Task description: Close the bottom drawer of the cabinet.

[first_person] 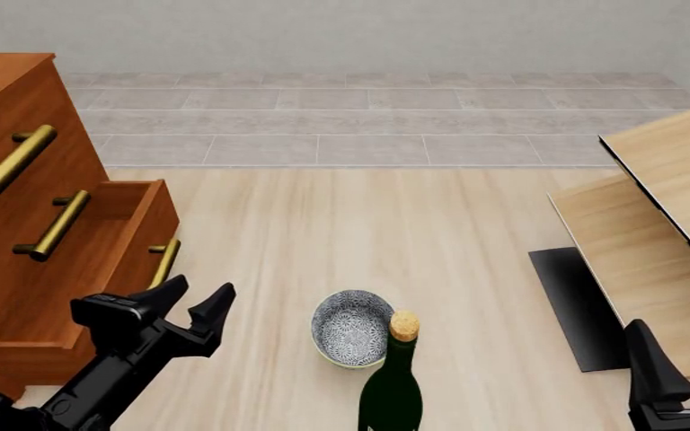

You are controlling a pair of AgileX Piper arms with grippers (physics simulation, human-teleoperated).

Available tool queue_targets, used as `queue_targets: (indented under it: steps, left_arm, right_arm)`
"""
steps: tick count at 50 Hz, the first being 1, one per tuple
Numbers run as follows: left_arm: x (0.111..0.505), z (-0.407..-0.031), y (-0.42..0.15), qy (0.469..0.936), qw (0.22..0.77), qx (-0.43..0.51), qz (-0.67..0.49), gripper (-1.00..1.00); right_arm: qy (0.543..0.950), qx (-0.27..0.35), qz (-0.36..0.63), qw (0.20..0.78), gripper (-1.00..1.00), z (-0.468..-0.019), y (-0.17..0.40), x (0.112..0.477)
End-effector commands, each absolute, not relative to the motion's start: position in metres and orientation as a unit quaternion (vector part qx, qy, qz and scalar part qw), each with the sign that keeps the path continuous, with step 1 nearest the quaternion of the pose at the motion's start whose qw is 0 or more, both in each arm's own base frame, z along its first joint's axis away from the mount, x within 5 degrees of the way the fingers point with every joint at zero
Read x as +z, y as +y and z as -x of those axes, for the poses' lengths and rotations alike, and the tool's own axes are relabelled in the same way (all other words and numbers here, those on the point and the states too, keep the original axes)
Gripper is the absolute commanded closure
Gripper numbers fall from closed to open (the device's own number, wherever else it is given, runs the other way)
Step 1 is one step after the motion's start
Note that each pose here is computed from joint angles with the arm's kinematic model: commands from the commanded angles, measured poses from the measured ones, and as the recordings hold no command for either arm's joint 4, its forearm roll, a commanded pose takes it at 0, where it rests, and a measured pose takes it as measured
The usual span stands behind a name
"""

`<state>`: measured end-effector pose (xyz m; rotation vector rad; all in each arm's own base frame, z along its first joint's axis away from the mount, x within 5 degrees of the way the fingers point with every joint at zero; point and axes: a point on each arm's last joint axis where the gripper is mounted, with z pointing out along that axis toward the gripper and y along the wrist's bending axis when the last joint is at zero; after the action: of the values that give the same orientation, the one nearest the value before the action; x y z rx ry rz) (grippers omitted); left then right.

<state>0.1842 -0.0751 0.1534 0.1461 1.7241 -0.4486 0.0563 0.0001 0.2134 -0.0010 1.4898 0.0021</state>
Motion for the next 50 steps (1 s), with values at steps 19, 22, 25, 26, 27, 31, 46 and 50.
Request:
queue_targets:
  steps: [19, 22, 25, 26, 27, 31, 46, 50]
  left_arm:
    - [0.139, -0.189, -0.069, 0.775, 0.605, -0.176, -0.050, -1.00]
    - [0.138, -0.190, -0.068, 0.776, 0.604, -0.175, -0.049, -1.00]
    - [0.137, -0.191, -0.067, 0.778, 0.602, -0.172, -0.046, -1.00]
    - [0.137, -0.191, -0.066, 0.778, 0.602, -0.171, -0.045, -1.00]
    - [0.137, -0.191, -0.066, 0.779, 0.602, -0.170, -0.045, -1.00]
    - [0.135, -0.191, -0.064, 0.781, 0.601, -0.165, -0.045, -1.00]
    - [0.128, -0.197, -0.056, 0.791, 0.595, -0.139, -0.038, -1.00]
    - [0.127, -0.200, -0.054, 0.792, 0.595, -0.132, -0.037, -1.00]
  right_arm:
    - [0.684, 0.002, 0.009, 0.730, -1.00, -0.058, 0.001, 0.212]
    - [0.684, 0.002, 0.010, 0.729, -1.00, -0.058, 0.001, 0.212]
    - [0.684, 0.001, 0.011, 0.729, -1.00, -0.058, 0.001, 0.212]
    - [0.685, 0.002, 0.012, 0.729, -1.00, -0.058, 0.001, 0.212]
    - [0.685, 0.002, 0.012, 0.729, -1.00, -0.058, 0.001, 0.212]
    - [0.686, 0.002, 0.014, 0.728, -1.00, -0.059, 0.001, 0.212]
    - [0.689, 0.003, 0.018, 0.725, -1.00, -0.060, 0.002, 0.211]
    - [0.689, 0.004, 0.018, 0.724, -1.00, -0.061, 0.002, 0.212]
